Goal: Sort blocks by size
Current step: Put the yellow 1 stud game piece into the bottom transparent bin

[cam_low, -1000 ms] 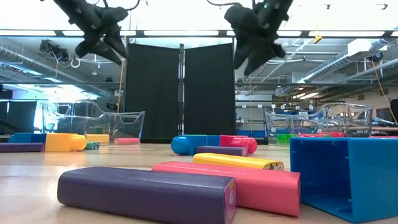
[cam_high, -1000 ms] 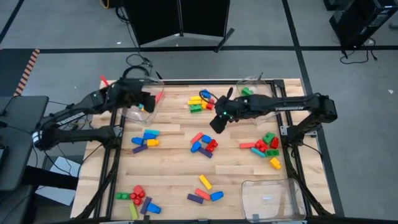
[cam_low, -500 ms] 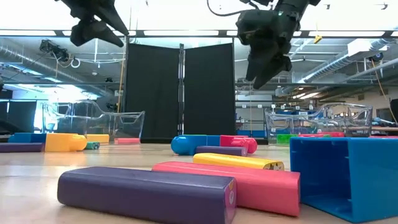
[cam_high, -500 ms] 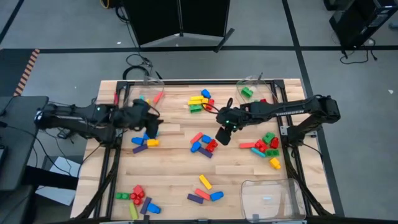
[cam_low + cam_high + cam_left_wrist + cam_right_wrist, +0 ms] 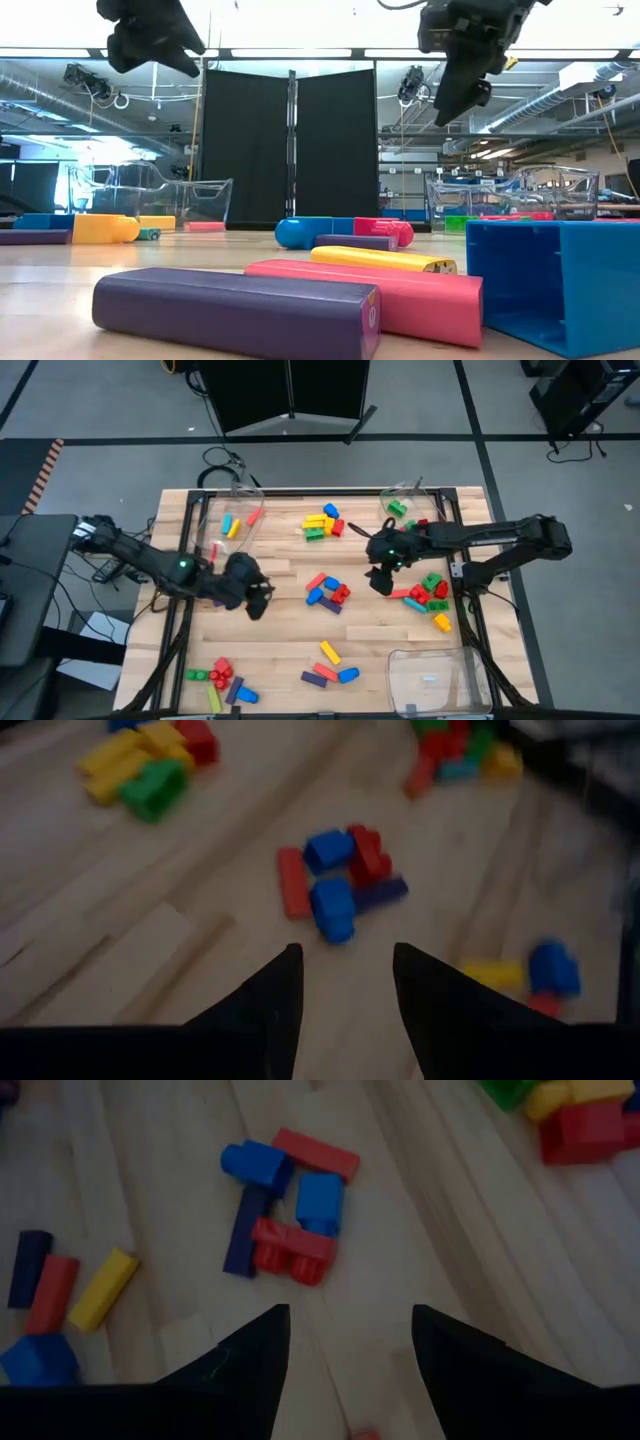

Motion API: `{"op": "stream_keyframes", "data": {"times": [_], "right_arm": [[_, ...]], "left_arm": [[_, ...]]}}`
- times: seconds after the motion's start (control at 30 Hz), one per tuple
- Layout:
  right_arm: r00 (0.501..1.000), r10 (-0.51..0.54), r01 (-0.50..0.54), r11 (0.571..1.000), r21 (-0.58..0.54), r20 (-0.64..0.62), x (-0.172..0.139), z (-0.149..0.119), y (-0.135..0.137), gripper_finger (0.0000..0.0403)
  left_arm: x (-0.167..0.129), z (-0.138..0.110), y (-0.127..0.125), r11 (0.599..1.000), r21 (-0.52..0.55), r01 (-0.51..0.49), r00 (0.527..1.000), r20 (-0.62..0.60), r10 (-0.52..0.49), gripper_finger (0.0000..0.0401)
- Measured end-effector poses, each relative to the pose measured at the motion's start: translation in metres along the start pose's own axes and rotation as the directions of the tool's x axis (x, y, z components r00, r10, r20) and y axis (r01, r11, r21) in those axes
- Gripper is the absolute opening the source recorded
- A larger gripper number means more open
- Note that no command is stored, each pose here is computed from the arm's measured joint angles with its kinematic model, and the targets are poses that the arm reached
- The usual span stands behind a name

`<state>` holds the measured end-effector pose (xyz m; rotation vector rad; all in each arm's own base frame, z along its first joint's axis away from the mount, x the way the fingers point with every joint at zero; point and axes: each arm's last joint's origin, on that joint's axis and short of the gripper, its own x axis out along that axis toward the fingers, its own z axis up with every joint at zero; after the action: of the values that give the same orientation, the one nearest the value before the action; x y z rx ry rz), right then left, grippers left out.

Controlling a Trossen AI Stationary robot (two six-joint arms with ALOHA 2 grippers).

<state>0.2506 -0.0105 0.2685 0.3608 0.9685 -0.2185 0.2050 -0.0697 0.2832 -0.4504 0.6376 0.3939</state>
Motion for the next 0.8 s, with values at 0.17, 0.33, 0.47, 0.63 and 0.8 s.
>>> {"op": "stream_keyframes", "data": {"times": [0.17, 0.33, 0.47, 0.63, 0.8], "right_arm": [[1.0, 0.006, -0.006, 1.0, 0.011, 0.015, -0.001, -0.006, -0.002, 0.022], [1.0, 0.009, -0.01, 0.999, 0.044, 0.019, 0.002, -0.007, -0.003, 0.022], [1.0, 0.014, -0.015, 0.999, 0.049, 0.026, 0.003, -0.007, -0.002, 0.022], [0.999, 0.015, -0.016, 0.998, 0.055, 0.029, 0.003, -0.007, -0.002, 0.022], [0.996, 0.031, -0.036, 0.998, 0.059, 0.08, 0.002, -0.001, -0.001, 0.022]], "left_arm": [[0.011, -0.01, -0.004, 0.939, 0.338, 0.066, 0.991, -0.134, -0.021, 0.0162], [0.015, -0.019, 0.0, 0.848, 0.518, 0.111, 0.968, -0.248, 0.025, 0.0162], [0.012, -0.025, 0.01, 0.887, 0.461, 0.036, 0.942, -0.311, 0.123, 0.0162], [0.007, -0.032, 0.022, 0.908, 0.412, -0.078, 0.892, -0.377, 0.248, 0.0162], [0.014, -0.043, 0.034, 0.907, 0.406, -0.112, 0.858, -0.421, 0.295, 0.0162]]}}
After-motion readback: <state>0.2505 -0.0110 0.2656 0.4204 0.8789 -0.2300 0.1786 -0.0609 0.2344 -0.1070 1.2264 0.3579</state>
